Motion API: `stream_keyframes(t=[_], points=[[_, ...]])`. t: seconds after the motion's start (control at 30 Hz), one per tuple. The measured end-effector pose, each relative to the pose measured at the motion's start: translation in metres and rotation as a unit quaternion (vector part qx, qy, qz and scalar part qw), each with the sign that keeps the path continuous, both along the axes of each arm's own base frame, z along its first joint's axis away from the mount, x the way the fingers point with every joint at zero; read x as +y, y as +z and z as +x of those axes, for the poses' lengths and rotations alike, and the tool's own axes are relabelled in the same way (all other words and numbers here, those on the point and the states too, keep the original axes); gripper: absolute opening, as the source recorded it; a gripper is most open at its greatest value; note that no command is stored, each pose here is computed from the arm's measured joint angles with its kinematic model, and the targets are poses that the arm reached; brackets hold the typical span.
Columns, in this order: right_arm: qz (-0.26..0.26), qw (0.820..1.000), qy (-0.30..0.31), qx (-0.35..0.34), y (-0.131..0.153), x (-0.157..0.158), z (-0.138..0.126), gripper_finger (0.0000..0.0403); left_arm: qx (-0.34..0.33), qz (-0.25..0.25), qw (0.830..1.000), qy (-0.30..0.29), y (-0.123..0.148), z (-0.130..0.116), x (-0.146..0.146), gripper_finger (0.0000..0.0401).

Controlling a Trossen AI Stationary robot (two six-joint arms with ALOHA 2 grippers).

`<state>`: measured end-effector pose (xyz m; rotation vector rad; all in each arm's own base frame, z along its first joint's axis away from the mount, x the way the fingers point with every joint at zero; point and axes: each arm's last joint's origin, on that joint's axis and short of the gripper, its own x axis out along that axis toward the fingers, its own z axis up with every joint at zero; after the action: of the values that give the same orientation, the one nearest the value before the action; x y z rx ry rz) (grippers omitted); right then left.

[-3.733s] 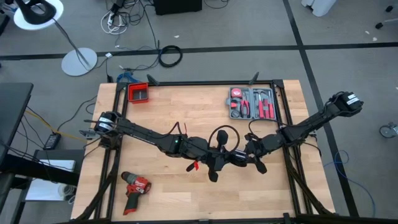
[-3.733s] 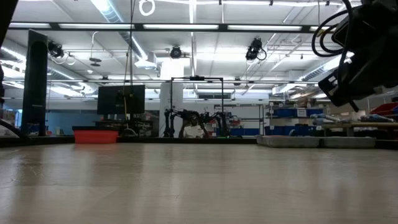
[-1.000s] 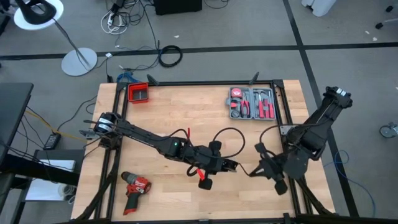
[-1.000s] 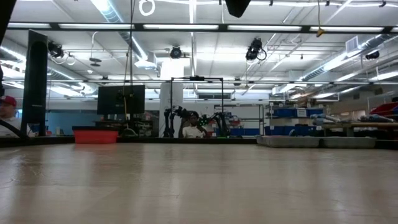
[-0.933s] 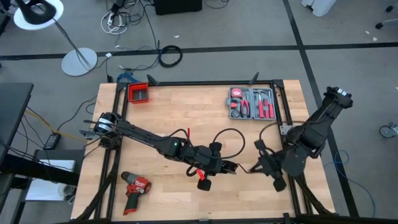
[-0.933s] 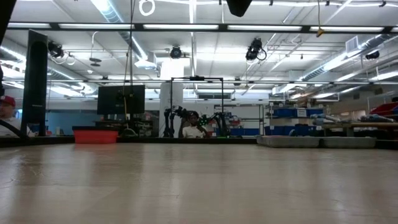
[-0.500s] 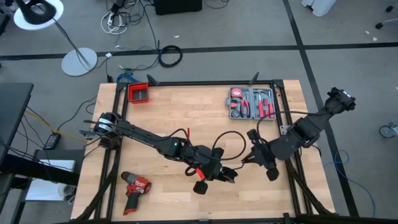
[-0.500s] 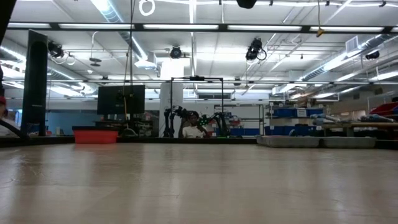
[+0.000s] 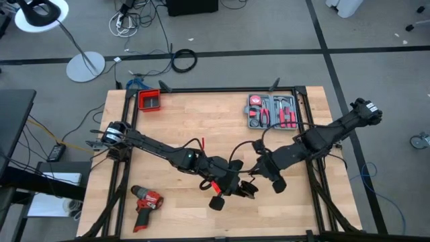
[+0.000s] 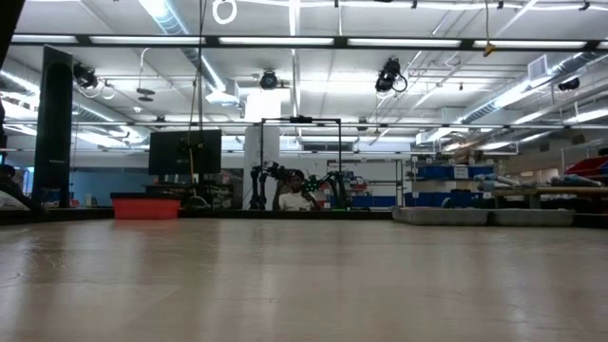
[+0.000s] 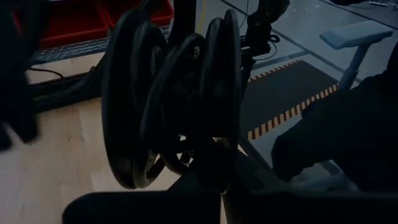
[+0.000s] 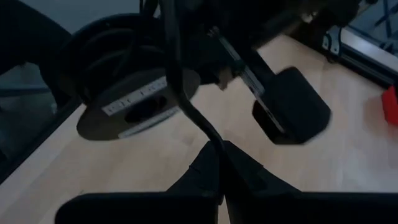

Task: Coil cords
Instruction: Coil the black wire onto the black spool

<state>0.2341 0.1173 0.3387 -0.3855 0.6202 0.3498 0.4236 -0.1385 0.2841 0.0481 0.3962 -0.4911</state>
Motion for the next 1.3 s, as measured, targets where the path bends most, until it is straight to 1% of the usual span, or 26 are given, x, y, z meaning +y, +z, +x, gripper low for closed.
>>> stream_keyframes(t=[0.17,0.3,0.4,0.5,0.6,0.67,0.87,0.97,1.1,1.2,1.3], points=[[0.000,1.000,0.011,-0.024,-0.002,0.003,0.012,0.0004,-0.007,0.009,1.000,-0.004,0.000,0.000,0.000,0.0001],[0.001,0.999,0.011,-0.034,0.000,0.001,0.015,0.0004,-0.032,0.018,0.999,-0.012,0.003,0.001,-0.002,0.0001],[0.016,0.999,0.004,-0.037,0.001,-0.001,0.017,0.0004,-0.057,0.029,0.998,-0.020,0.007,0.001,-0.005,0.0001],[0.049,0.998,-0.002,-0.038,0.003,-0.001,0.019,0.0004,-0.070,0.030,0.997,-0.022,0.009,0.001,-0.006,0.0001],[0.094,0.995,-0.002,-0.021,0.002,-0.002,0.019,0.0004,-0.075,0.040,0.996,-0.021,0.009,0.002,-0.005,0.0001],[0.109,0.994,-0.013,-0.011,0.000,-0.001,0.019,0.0004,-0.082,0.054,0.995,-0.011,0.009,0.002,-0.005,0.0001],[0.166,0.983,-0.063,0.034,-0.008,0.003,0.014,0.0004,-0.101,0.071,0.992,0.003,0.011,0.003,-0.004,0.0001],[0.181,0.979,-0.075,0.046,-0.009,0.007,0.010,0.0004,-0.110,0.084,0.990,0.013,0.012,0.004,-0.003,0.0001],[0.204,0.972,-0.094,0.063,-0.010,0.009,0.008,0.0004,-0.141,0.094,0.985,0.021,0.016,0.005,-0.003,0.0001],[0.204,0.969,-0.116,0.077,-0.013,0.010,0.005,0.0005,-0.166,0.102,0.980,0.028,0.021,0.006,-0.003,0.0001],[0.201,0.968,-0.122,0.082,-0.014,0.013,0.003,0.0005,-0.186,0.104,0.977,0.029,0.024,0.007,-0.003,0.0001]])
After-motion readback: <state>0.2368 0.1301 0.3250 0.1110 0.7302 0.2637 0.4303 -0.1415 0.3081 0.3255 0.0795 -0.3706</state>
